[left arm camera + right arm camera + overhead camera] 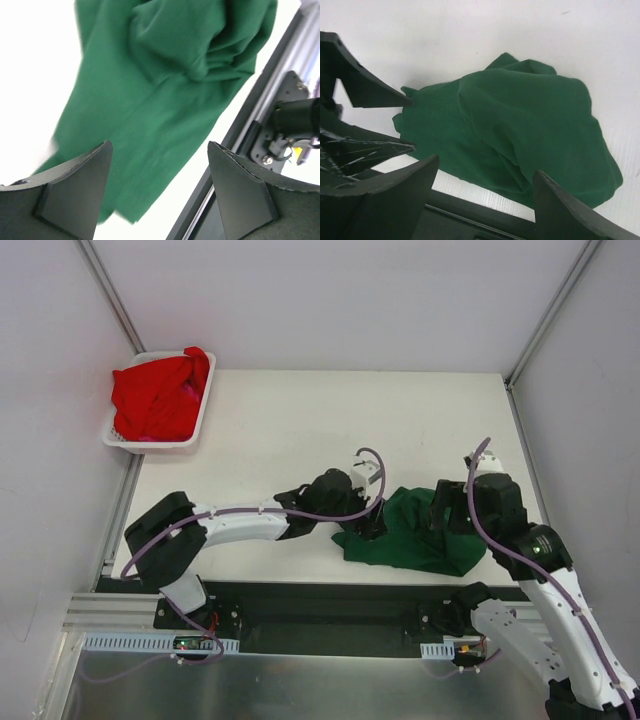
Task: Fold and stack the t-shirts
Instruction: Flatten the tshirt out
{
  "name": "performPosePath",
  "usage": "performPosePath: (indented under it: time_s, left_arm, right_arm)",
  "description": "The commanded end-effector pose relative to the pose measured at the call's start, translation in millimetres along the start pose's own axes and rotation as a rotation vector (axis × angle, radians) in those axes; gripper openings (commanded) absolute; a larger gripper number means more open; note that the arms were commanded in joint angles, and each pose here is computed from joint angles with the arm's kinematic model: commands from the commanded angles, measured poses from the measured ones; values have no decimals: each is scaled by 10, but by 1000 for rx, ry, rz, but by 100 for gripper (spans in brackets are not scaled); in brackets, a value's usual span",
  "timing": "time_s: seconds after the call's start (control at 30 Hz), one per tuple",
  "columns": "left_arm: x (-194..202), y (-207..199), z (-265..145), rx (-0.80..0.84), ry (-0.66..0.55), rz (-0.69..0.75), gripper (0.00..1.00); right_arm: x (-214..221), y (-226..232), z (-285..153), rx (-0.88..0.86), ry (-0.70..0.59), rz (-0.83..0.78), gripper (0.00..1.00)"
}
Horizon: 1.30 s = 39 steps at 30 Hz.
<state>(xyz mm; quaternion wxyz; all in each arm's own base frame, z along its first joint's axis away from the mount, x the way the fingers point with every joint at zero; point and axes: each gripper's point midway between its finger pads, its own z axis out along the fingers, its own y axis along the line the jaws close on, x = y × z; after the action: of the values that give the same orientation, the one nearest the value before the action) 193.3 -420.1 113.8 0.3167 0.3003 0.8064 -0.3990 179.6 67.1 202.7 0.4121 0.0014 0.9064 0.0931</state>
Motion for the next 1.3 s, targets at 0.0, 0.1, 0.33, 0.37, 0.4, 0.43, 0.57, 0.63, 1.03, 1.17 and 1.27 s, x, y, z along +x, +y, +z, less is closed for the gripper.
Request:
performPosePath:
  time_s: [0.0, 0.1, 0.33, 0.37, 0.4, 0.43, 0.57, 0.63, 1.03, 1.17, 1.27]
  left_arm:
    - [-45, 225, -358, -121, -51, 12, 77]
    - [-78, 370, -644, -165, -117, -24, 78]
    - [-66, 628, -1034, -234, -174, -48, 78]
    - [-62, 637, -1049, -236, -173, -43, 78]
    - [-75, 645, -1063, -238, -176, -42, 78]
    - [-85, 645, -1071, -238, -178, -41, 78]
    - [-87, 653, -1067, -243, -179, -44, 78]
    - [-78, 653, -1060, -241, -175, -45, 78]
    - [-3, 744, -1170, -280, -188, -46, 78]
    - [17, 765, -1203, -285, -190, -47, 78]
    - [23, 773, -1220, -287, -192, -47, 78]
  right_arm:
    - [-78, 295, 131, -138, 0, -4, 79]
    - [12, 447, 198, -207, 42, -7, 78]
    - [324, 628, 353, -247, 116, -36, 76]
    - [365, 672, 352, -260, 128, -41, 75]
    - [412, 687, 363, -265, 141, -43, 75]
    - [425, 669, 380, -249, 138, -45, 75]
    - [521, 560, 467, -181, 138, -70, 75]
    - [577, 492, 524, -146, 144, -81, 75]
    - [814, 359, 852, -43, 195, -98, 75]
    - [811, 385, 926, -37, 196, -112, 75]
    - [760, 369, 969, -17, 176, -121, 75]
